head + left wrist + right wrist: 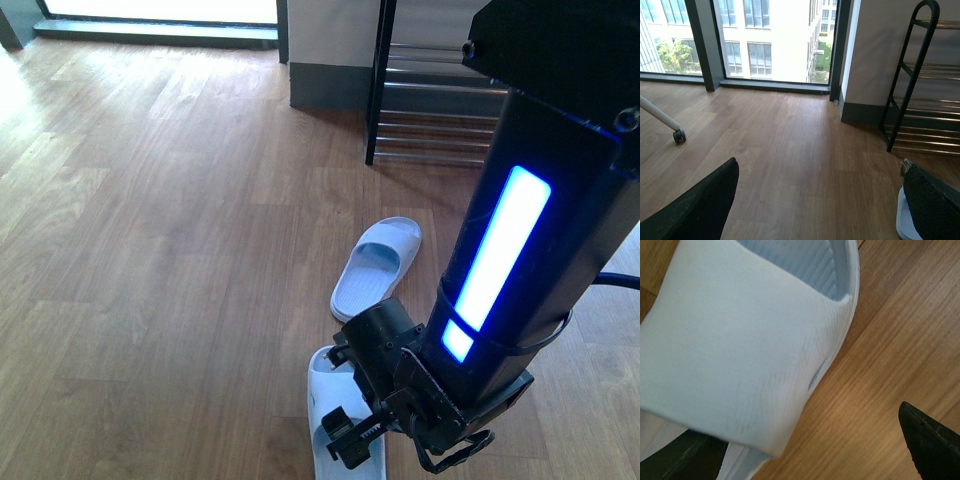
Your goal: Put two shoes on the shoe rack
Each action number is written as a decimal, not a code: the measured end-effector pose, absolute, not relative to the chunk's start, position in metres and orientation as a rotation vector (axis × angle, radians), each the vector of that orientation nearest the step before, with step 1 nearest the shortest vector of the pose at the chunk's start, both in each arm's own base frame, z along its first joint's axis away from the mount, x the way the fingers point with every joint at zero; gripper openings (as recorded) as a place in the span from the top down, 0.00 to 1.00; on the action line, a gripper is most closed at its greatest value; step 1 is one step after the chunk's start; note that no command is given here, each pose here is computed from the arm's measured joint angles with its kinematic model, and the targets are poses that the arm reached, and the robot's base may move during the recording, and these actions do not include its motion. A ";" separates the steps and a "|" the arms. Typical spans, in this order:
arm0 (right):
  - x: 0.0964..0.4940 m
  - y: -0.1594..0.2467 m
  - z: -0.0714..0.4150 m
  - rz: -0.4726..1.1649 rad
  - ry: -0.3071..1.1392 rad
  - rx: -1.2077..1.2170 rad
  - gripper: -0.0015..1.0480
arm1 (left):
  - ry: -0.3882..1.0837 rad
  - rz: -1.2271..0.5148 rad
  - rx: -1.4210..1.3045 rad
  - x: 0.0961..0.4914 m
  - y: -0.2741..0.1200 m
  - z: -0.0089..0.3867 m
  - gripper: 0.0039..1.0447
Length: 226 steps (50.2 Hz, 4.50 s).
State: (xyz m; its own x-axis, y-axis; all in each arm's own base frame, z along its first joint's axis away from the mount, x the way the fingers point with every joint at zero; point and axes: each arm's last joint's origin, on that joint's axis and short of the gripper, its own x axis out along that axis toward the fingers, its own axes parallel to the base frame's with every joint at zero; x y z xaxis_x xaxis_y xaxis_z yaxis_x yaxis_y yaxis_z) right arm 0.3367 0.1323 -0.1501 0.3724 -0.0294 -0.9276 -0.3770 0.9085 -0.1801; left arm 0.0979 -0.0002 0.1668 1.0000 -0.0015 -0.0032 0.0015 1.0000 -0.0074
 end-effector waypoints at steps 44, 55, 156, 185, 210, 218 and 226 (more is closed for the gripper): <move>0.389 0.085 -0.104 0.134 0.922 -0.584 0.98 | 0.003 -0.002 -0.007 0.098 0.000 0.167 0.09; 0.414 0.005 0.001 -0.017 0.756 -0.630 0.98 | 0.003 -0.002 -0.007 0.098 0.000 0.167 0.09; 0.128 -0.057 0.172 -0.094 0.197 -0.105 0.98 | 0.003 0.002 -0.007 0.098 0.000 0.167 0.09; 0.128 -0.058 0.172 -0.097 0.199 -0.103 0.98 | 0.003 -0.002 -0.007 0.098 0.000 0.167 0.09; 0.128 -0.058 0.172 -0.096 0.199 -0.103 0.98 | 0.003 0.002 -0.007 0.098 0.000 0.167 0.09; 0.128 -0.058 0.172 -0.097 0.200 -0.102 0.98 | 0.003 0.000 -0.007 0.098 0.000 0.167 0.09; 0.128 -0.058 0.172 -0.102 0.201 -0.102 0.98 | 0.003 -0.003 -0.007 0.098 0.000 0.167 0.09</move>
State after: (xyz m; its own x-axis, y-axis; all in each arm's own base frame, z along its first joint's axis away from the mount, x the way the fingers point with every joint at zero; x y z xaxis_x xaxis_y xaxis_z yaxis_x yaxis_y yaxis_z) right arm 0.1276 -0.0578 0.1719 0.9748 -0.1108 -0.1935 0.0905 0.9897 -0.1109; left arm 0.0979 -0.0002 0.1669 1.0000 -0.0027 -0.0029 0.0026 1.0000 -0.0074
